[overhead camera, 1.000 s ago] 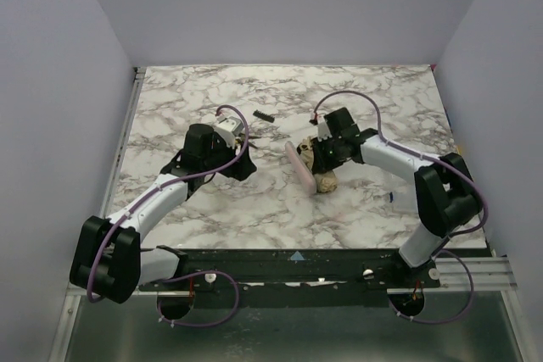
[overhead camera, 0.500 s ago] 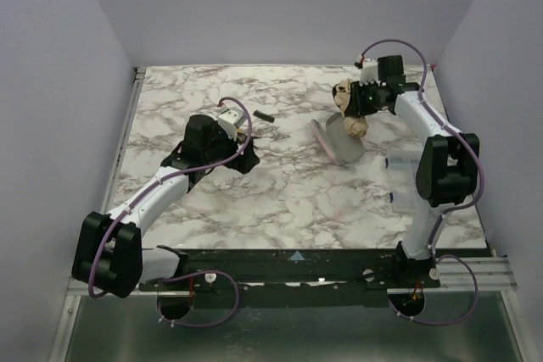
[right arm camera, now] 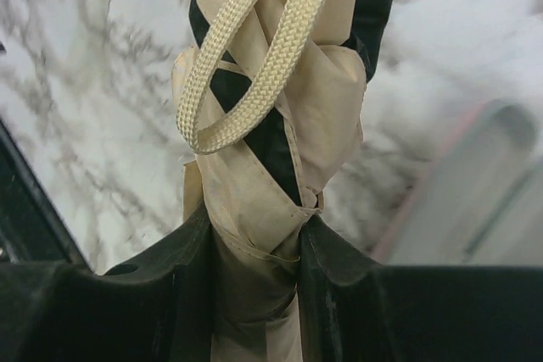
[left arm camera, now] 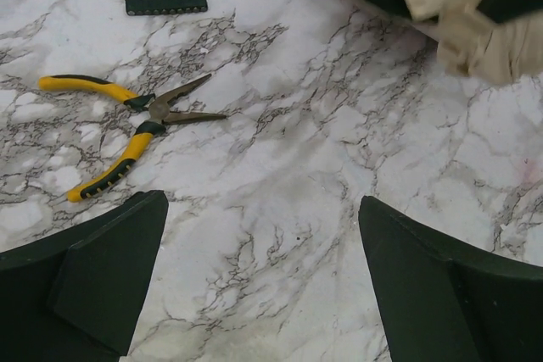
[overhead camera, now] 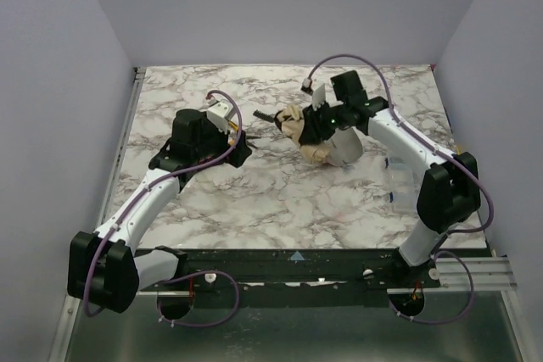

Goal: Open the umbrella

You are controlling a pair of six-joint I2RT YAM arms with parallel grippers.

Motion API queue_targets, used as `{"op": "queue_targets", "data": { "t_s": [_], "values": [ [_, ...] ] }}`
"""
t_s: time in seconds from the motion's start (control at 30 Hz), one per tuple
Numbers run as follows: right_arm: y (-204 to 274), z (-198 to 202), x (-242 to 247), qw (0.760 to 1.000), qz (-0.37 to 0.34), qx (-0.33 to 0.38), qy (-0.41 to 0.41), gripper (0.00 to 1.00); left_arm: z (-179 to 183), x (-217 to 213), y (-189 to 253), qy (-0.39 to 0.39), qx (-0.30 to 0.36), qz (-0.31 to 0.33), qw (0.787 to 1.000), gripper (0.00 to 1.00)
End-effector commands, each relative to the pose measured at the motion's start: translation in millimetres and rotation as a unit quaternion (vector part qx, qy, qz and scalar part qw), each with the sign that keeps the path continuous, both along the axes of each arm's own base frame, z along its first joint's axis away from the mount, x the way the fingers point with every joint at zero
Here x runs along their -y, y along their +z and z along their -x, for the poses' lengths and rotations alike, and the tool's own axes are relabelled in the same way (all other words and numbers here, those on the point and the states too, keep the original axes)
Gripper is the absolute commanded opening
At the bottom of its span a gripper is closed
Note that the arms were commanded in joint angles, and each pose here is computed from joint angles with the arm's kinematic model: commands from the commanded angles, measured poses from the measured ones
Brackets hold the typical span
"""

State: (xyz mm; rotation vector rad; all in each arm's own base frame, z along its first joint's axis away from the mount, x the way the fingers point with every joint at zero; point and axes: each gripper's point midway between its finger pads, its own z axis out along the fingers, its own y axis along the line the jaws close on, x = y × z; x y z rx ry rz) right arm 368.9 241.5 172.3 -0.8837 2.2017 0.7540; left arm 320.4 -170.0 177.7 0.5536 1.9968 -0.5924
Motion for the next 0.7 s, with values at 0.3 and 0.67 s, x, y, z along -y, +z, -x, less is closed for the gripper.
{"op": "queue_targets", "data": {
  "t_s": [0.3,0.67],
  "values": [
    [-107.8,0.7,21.1,0.992,0.102,-0.057,-0.038,0.00,18.3,-8.5,40.2,-0.027,0.041,-0.010,0.999,0.98],
    [-113.3,-98.6,120.7,0.986,0.139,-0.021,-0.091,0.00,6.6,-9.8,63.1,-0.022,0.073,-0.017,0.997,0.98]
  ]
}}
